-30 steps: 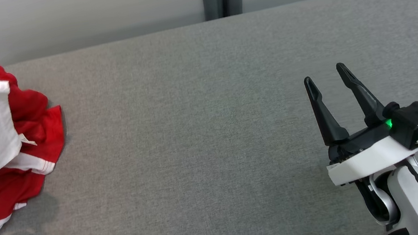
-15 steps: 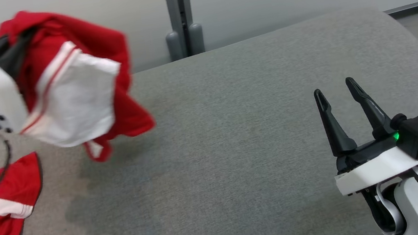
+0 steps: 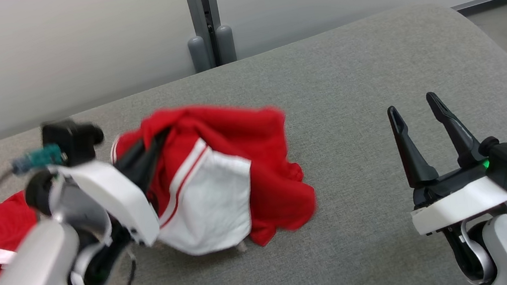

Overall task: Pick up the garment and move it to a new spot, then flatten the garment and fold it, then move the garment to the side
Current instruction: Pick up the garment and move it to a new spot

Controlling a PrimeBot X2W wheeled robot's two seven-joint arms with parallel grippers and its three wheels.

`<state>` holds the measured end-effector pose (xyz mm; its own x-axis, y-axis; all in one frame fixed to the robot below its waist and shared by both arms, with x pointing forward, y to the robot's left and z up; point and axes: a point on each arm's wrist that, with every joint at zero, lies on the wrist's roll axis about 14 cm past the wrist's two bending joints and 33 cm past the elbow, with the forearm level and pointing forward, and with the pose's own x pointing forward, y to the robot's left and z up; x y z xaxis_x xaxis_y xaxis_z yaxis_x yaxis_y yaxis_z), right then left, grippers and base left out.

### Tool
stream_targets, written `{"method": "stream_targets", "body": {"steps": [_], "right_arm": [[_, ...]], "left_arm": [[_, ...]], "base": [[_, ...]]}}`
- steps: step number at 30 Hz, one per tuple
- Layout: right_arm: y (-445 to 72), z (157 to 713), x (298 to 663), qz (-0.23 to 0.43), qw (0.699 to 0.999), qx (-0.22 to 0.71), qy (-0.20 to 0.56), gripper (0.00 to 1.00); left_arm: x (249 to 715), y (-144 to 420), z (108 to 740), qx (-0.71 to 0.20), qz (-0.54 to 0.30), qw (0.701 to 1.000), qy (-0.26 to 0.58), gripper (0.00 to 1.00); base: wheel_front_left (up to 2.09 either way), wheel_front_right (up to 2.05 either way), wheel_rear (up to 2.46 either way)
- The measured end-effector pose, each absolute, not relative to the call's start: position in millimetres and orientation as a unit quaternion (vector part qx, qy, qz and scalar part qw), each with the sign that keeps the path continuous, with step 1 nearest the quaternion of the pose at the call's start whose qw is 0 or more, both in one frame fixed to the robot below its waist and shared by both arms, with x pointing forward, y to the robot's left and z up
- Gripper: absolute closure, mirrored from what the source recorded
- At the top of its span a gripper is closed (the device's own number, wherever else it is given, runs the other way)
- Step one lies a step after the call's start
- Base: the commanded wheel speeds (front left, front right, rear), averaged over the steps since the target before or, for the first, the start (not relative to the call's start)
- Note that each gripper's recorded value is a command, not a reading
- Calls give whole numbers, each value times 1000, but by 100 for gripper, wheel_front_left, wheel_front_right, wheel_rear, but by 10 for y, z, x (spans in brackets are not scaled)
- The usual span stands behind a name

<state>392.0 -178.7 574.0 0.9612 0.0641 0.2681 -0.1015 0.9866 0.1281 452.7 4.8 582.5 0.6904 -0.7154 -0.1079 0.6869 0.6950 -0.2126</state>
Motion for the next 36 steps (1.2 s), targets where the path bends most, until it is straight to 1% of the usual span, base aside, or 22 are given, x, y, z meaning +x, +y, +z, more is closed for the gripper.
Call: {"method": "stream_targets", "body": {"steps": [2,4,6,9,10,11,18,25,30,36], "right_arm": [[-1780,5725,3929,43,988,70,-131,0],[-1768,5703,3941,44,989,67,-127,0],[-1745,5687,3951,47,989,65,-124,0],[-1708,5684,3964,53,989,64,-124,0],[-1690,5681,3968,56,989,63,-123,0],[-1647,5671,3978,62,989,64,-121,0],[-1547,5647,4023,75,988,59,-117,0],[-1434,5671,4060,91,987,56,-120,0],[-1406,5679,4055,94,986,57,-122,0],[-1372,5714,4045,98,985,64,-129,0]], "left_arm": [[4470,100,5460,-83,-365,919,126,100],[4444,199,5132,-66,-345,924,150,100],[4455,337,4879,-32,-323,931,164,100],[4463,455,4648,-27,-294,938,179,100],[4454,472,4580,-24,-289,939,185,89],[4457,501,4505,-27,-280,940,190,0],[4524,503,4579,-35,-278,946,165,0],[4624,586,5004,-48,-277,957,73,0],[4651,882,5248,-64,-229,971,21,0],[4505,1299,5425,-71,-154,985,-25,0]], "base": [[0,0,0],[0,0,0],[0,0,0],[0,0,0],[0,0,0],[0,0,0],[0,0,0],[0,0,0],[0,0,0],[0,0,0]]}}
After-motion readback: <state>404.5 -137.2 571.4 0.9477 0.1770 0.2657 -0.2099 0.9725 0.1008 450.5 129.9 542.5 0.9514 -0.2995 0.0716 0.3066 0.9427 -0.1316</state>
